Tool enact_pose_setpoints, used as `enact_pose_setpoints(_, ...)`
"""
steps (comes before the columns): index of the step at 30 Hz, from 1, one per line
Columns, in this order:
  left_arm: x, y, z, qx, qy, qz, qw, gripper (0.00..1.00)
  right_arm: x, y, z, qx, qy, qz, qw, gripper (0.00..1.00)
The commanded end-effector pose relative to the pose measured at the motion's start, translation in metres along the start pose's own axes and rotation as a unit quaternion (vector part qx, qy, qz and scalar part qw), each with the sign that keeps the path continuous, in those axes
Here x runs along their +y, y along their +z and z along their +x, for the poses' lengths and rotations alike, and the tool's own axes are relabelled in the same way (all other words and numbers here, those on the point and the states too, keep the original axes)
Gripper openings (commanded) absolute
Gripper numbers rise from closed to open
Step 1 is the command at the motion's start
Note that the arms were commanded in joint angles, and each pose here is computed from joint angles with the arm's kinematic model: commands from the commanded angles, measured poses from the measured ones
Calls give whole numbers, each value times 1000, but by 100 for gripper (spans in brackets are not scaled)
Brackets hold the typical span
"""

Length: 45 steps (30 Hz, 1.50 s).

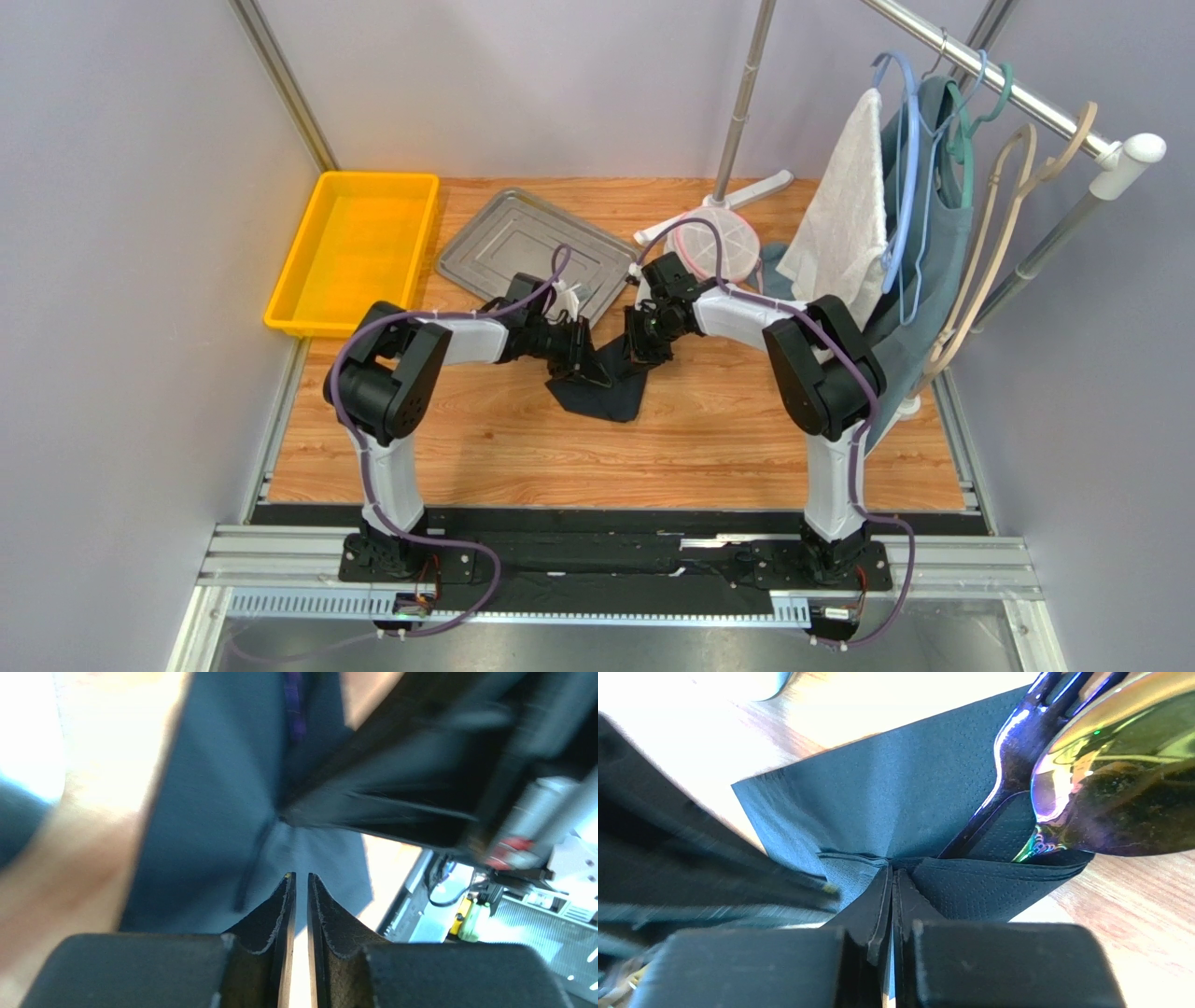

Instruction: Place the utensils on the paper napkin and roll it up

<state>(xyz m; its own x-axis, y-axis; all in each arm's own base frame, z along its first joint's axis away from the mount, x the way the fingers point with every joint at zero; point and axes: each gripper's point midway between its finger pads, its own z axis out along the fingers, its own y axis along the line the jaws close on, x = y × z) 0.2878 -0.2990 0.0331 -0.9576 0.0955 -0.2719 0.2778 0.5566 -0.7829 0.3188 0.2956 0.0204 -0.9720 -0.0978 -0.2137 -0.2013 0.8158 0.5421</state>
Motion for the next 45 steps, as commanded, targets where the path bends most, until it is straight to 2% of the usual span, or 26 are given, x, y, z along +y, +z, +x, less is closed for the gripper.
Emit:
enact_pose_setpoints(1, -42, -11, -11, -25, 59, 46, 997, 19, -22, 14, 17, 12, -21, 27, 999, 1)
enact_pose_setpoints(7, -37, 6, 3, -6, 48, 49, 998, 19, -16, 11, 15, 7, -27, 8, 1000, 0)
enact_pose_setpoints(17, 24, 29, 28, 28, -8, -33, 999, 6, 0, 3, 5, -4, -40, -19, 999, 1)
enact_pose_setpoints(19, 31, 30, 33, 33, -15, -41, 999, 3, 5, -3, 1, -8, -43, -23, 999, 3)
enact_pose_setpoints(24, 39, 32, 38, 38, -19, -51, 998, 1, 40, -49, -31, -60, -55, -55, 995, 16)
enact_pose_setpoints(28, 37, 33, 34, 34, -18, -48, 998, 1, 45, -65, -32, -70, -58, -51, 995, 18)
enact_pose_setpoints(34, 35, 34, 30, 30, -17, -45, 998, 1, 30, -45, -13, -33, -38, -36, 998, 14)
enact_pose_setpoints(45, 30, 32, 26, 27, -11, -40, 999, 3, -1, -5, 1, -1, -43, 10, 999, 9)
